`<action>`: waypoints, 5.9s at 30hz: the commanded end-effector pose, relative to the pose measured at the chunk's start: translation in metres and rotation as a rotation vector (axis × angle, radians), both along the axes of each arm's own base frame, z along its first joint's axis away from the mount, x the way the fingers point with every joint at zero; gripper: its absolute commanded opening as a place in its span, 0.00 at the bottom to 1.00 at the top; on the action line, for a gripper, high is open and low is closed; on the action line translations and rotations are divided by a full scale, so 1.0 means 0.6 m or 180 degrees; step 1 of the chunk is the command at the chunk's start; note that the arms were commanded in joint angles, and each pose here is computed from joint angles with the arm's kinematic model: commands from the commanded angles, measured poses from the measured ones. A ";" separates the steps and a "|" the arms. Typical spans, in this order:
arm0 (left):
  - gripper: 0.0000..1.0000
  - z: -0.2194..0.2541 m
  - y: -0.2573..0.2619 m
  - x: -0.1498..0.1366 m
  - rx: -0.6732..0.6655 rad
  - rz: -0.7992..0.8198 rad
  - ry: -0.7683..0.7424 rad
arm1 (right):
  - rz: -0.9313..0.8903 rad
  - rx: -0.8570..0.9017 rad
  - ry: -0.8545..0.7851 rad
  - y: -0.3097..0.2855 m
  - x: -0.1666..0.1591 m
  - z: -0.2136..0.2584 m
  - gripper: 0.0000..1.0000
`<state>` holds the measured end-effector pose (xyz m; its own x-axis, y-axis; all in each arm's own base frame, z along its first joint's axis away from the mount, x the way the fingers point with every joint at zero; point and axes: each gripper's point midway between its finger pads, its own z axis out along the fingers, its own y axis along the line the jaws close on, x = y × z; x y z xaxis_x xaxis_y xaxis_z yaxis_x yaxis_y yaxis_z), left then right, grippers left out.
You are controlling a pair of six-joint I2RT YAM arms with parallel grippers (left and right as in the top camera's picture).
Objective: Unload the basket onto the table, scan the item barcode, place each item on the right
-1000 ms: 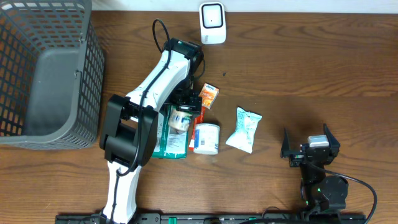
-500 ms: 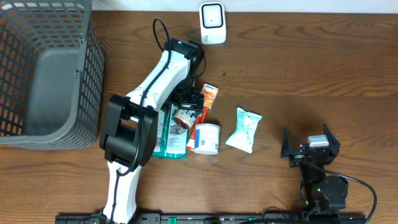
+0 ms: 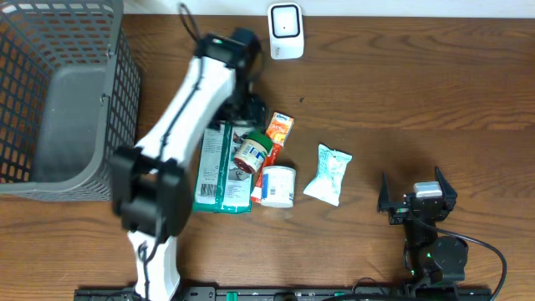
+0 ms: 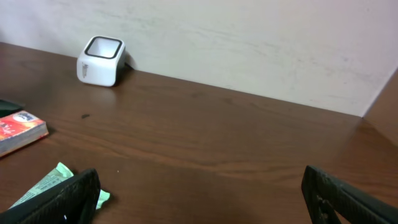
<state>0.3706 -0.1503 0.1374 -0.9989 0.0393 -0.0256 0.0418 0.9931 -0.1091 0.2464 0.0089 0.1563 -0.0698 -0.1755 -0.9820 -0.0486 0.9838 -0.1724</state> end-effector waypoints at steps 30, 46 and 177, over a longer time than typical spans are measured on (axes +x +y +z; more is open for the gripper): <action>0.88 0.406 0.443 -0.064 -0.0073 0.2452 -0.2518 | -0.0043 -0.0035 0.0010 -0.005 0.000 -0.002 0.99; 0.88 0.406 0.443 -0.064 -0.0073 0.2452 -0.2518 | -0.0043 -0.0035 0.0010 -0.005 0.000 -0.002 0.99; 0.88 0.406 0.443 -0.064 -0.0073 0.2452 -0.2517 | 0.0234 0.1742 0.4247 0.067 0.152 -0.102 0.99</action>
